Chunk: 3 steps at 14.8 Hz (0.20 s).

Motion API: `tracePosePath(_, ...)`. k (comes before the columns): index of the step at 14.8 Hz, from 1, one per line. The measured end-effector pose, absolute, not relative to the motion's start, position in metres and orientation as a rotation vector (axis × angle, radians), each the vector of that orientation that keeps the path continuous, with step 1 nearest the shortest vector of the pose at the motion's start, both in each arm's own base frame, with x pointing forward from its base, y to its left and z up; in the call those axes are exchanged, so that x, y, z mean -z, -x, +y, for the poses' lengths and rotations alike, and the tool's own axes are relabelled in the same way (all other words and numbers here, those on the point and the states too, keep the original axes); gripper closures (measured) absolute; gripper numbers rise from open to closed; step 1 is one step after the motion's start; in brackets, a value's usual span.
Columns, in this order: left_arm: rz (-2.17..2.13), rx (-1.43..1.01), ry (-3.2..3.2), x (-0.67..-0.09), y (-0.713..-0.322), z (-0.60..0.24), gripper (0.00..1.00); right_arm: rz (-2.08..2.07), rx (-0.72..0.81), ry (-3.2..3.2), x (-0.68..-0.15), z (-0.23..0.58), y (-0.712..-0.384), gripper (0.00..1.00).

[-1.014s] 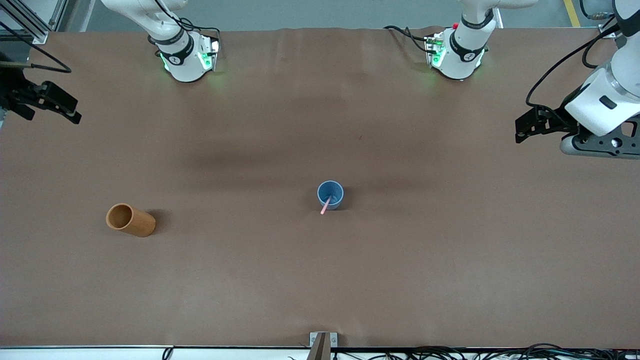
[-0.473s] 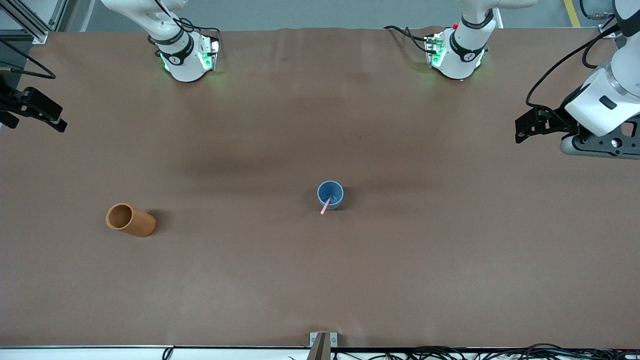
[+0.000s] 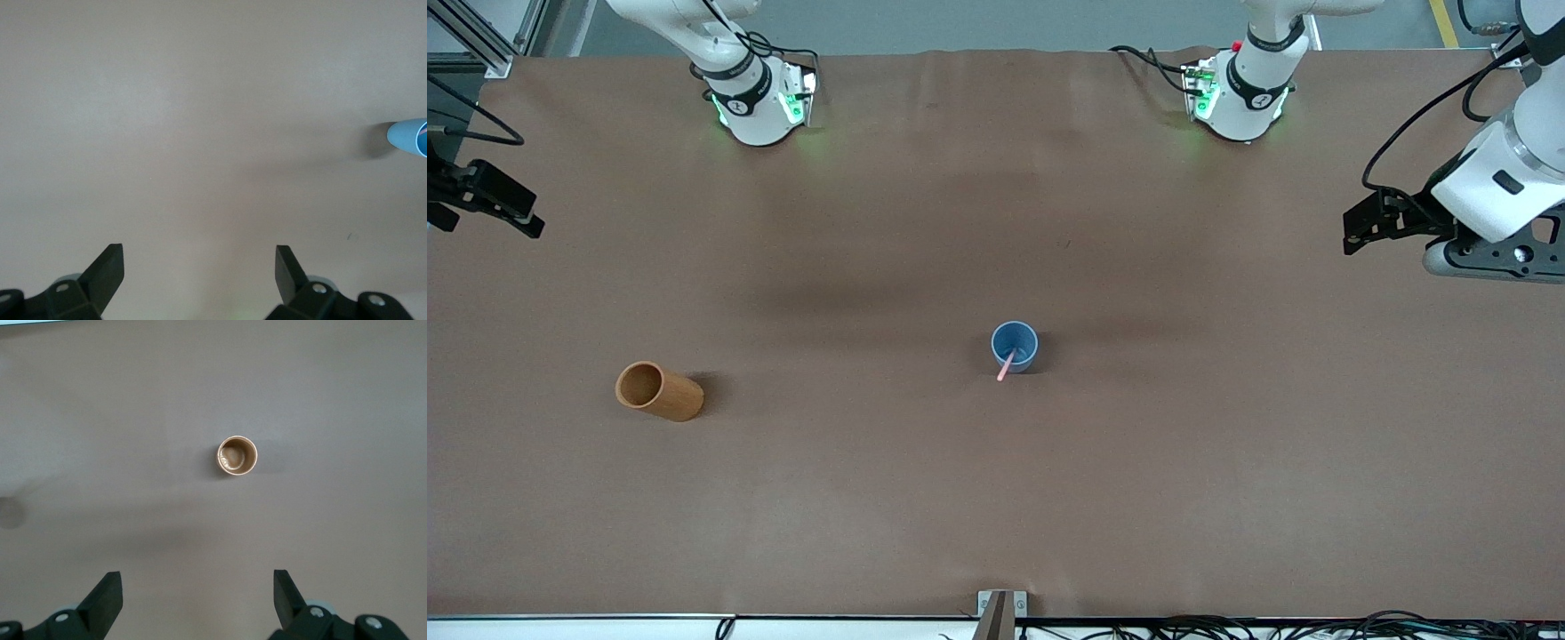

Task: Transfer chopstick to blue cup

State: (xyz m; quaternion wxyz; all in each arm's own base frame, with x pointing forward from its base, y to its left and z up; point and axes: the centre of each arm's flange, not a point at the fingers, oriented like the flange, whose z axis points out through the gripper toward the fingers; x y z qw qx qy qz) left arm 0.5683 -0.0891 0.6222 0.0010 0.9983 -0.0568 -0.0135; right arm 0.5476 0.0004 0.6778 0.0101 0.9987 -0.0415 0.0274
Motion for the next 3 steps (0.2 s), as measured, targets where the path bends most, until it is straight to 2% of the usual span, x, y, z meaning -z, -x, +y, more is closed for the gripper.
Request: tracePosePath(3, -0.178, 0.042, -3.134, -0.6222, -0.5683, -0.0891, 0.00, -0.132, -0.086, -3.117, -0.6773, -0.0003, -0.5481, 0.00)
